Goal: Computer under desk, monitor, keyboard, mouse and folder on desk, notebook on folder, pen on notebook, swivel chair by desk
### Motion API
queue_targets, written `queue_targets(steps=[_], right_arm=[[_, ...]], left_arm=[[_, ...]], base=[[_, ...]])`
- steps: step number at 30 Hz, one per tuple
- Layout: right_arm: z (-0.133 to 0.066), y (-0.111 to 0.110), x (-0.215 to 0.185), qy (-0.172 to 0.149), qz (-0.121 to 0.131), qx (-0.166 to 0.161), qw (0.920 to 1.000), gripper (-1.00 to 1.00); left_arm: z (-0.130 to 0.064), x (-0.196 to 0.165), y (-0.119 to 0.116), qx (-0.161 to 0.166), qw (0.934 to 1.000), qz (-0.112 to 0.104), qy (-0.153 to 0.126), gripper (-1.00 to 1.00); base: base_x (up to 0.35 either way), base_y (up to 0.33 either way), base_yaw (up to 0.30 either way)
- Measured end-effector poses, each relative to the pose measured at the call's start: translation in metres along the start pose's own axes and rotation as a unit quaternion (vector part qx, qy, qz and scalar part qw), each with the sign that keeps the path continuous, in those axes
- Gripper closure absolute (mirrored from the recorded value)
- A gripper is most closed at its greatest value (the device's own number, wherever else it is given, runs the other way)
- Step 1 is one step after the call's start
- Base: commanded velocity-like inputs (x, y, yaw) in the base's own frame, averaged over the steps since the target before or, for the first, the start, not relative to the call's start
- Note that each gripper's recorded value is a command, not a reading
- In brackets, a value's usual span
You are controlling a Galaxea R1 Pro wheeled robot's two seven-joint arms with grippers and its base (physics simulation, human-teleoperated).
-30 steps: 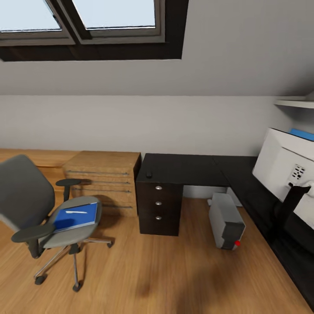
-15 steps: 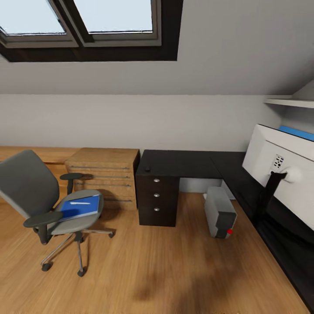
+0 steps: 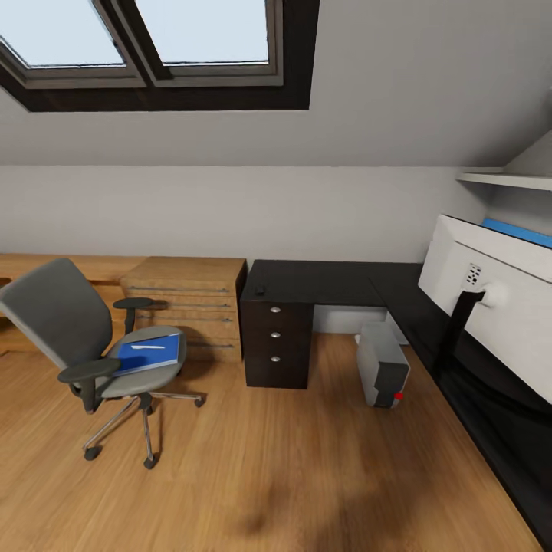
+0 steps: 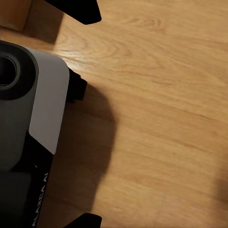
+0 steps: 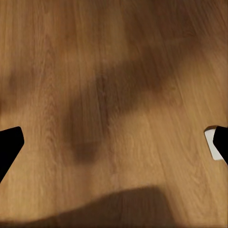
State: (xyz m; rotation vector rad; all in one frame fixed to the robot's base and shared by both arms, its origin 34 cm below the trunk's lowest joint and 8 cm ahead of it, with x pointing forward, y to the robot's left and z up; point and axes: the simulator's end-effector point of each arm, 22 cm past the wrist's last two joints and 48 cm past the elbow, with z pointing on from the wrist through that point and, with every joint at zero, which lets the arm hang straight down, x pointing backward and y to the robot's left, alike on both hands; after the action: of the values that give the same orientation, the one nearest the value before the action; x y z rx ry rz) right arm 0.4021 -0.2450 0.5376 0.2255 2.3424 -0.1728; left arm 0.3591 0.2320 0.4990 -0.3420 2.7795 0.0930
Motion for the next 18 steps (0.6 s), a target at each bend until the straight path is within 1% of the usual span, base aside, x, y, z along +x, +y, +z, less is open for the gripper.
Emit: queue_targets(steps=[6,10,13,18], right_arm=[[0.0,-0.0001,-0.0001,0.0,0.0,0.0,1.0,-1.0],[0.0001,-0.0001,0.0,0.0,0.0,0.0,1.0,-1.0],[0.0001,-0.0001,0.0003,0.0,0.0,0.0,1.0,-1.0],[0.0002,-0.0001,0.0002,0.0,0.0,0.0,1.0,-1.0]], left_arm=[[0.0001,-0.0002,0.0008,0.0,1.0,0.0,0.0,-1.0],[0.0002,-0.0002,0.0011,-0.001,1.0,0.0,0.0,-1.0],[0.0003,-0.0003,0.0012,-0.001,1.0,0.0,0.0,-1.0],[0.0004,-0.0003,0.0013,-0.001,1.0,0.0,0.0,-1.0]], base=[[-0.012,0.0,0.0],[-0.1,0.0,0.0],[-0.201,0.0,0.0],[-0.289,0.0,0.0]])
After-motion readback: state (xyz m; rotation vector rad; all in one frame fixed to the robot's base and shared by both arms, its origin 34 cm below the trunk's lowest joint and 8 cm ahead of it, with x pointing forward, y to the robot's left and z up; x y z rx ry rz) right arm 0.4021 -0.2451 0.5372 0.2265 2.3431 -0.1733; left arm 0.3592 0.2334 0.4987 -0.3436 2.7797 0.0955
